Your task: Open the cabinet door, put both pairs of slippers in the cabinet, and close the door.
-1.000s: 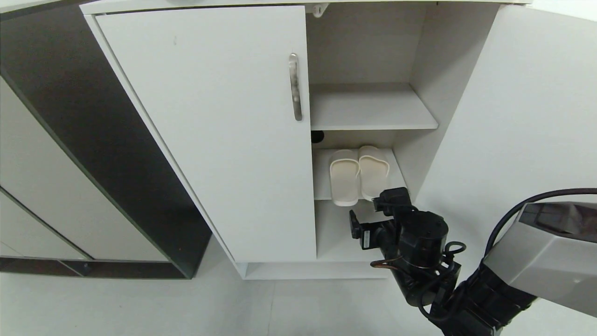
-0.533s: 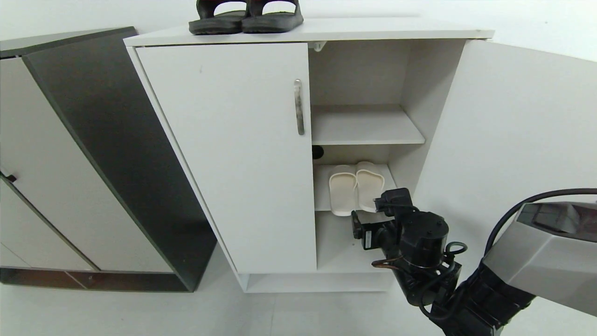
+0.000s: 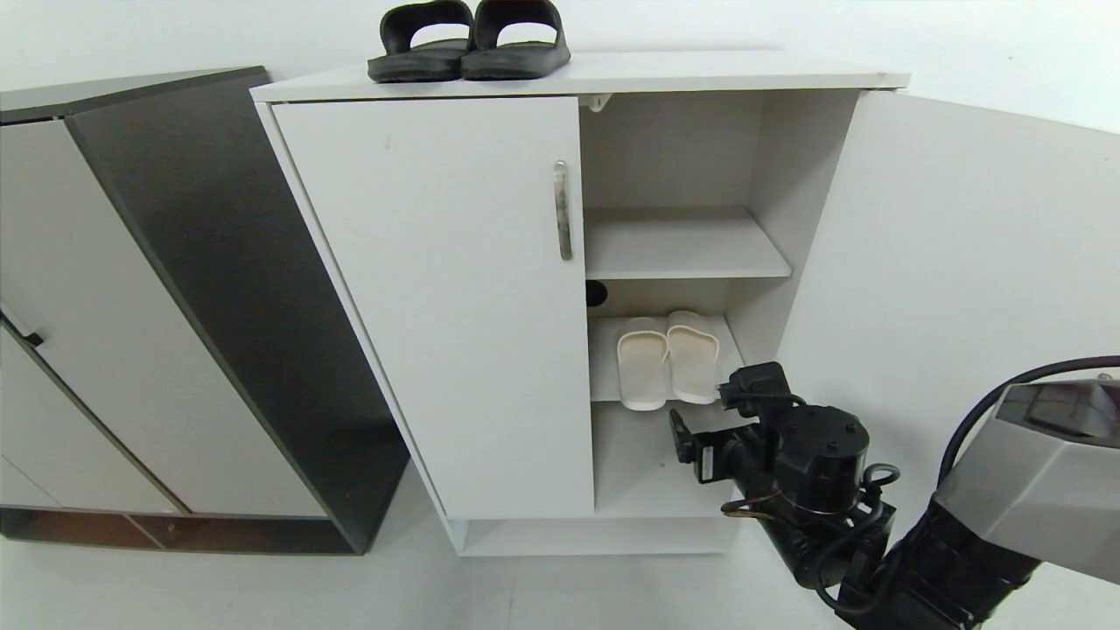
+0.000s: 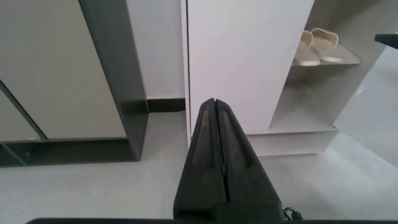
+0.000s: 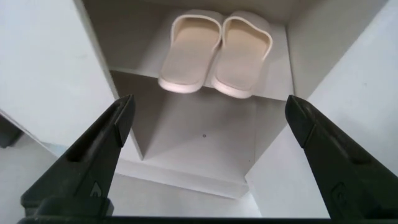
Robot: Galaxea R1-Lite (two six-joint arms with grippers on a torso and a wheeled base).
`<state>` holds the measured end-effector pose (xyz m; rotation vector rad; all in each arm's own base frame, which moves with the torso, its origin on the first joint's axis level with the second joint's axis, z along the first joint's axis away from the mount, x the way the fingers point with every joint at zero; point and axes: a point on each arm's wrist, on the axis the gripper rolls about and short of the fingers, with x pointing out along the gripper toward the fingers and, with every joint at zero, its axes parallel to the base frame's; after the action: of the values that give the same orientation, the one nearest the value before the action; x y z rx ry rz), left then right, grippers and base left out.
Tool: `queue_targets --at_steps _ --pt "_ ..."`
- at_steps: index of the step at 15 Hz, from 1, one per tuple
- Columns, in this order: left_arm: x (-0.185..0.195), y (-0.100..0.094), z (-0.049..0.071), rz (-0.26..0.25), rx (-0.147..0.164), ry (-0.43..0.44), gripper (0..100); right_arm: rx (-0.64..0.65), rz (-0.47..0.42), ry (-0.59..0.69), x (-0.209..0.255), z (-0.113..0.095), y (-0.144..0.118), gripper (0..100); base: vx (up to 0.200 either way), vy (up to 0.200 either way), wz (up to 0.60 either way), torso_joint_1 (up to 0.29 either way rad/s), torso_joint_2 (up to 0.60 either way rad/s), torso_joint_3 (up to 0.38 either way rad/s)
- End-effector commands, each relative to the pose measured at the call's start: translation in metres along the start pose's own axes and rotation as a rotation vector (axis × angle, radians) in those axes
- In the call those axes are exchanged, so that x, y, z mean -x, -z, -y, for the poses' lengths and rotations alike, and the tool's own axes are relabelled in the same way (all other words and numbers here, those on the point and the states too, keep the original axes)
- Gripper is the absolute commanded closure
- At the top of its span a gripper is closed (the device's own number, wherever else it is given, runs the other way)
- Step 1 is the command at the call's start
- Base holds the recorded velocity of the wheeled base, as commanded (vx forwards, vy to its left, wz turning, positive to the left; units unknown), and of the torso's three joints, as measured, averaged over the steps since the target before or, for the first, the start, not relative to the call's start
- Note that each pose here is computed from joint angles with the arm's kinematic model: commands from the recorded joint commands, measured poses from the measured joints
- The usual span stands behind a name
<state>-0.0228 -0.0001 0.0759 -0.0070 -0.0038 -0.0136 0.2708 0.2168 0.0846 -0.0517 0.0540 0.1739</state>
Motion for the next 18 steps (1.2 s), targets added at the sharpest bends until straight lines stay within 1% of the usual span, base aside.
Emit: queue_targets --at_steps 1,4,6,8,13,15,18 --pt "0.000 0.000 0.000 -0.002 0.002 0.000 100 0.009 -0.007 0.009 -0.002 0.003 0.003 0 0.000 0.000 0.00 0.000 0.00 0.000" --pt "0.000 0.000 0.000 -0.001 0.007 0.000 100 0.020 0.009 0.004 -0.005 0.001 0.010 0 0.000 0.000 0.00 0.000 0.00 0.000" --pt "0.000 0.000 0.000 -0.001 0.005 0.000 100 0.027 0.026 0.006 -0.005 0.001 0.011 0 0.000 0.200 0.00 0.000 0.00 0.002" --pt "0.000 0.000 0.000 -0.001 0.007 0.000 100 0.032 0.025 0.006 -0.005 0.002 0.011 0 0.000 0.200 0.00 0.002 0.00 0.007" --pt "0.000 0.000 0.000 -0.001 0.007 0.002 100 0.043 0.012 0.004 -0.004 0.002 0.014 0 0.000 0.200 0.00 0.006 0.00 0.002" --pt "0.000 0.000 0.000 -0.001 0.007 0.000 100 0.077 -0.012 0.003 0.000 0.004 0.019 0 0.000 0.200 0.00 0.002 0.00 0.007" --pt "0.000 0.000 0.000 -0.001 0.007 0.000 100 0.095 -0.009 -0.008 0.001 0.004 0.019 0 0.000 0.200 0.00 0.002 0.00 0.004"
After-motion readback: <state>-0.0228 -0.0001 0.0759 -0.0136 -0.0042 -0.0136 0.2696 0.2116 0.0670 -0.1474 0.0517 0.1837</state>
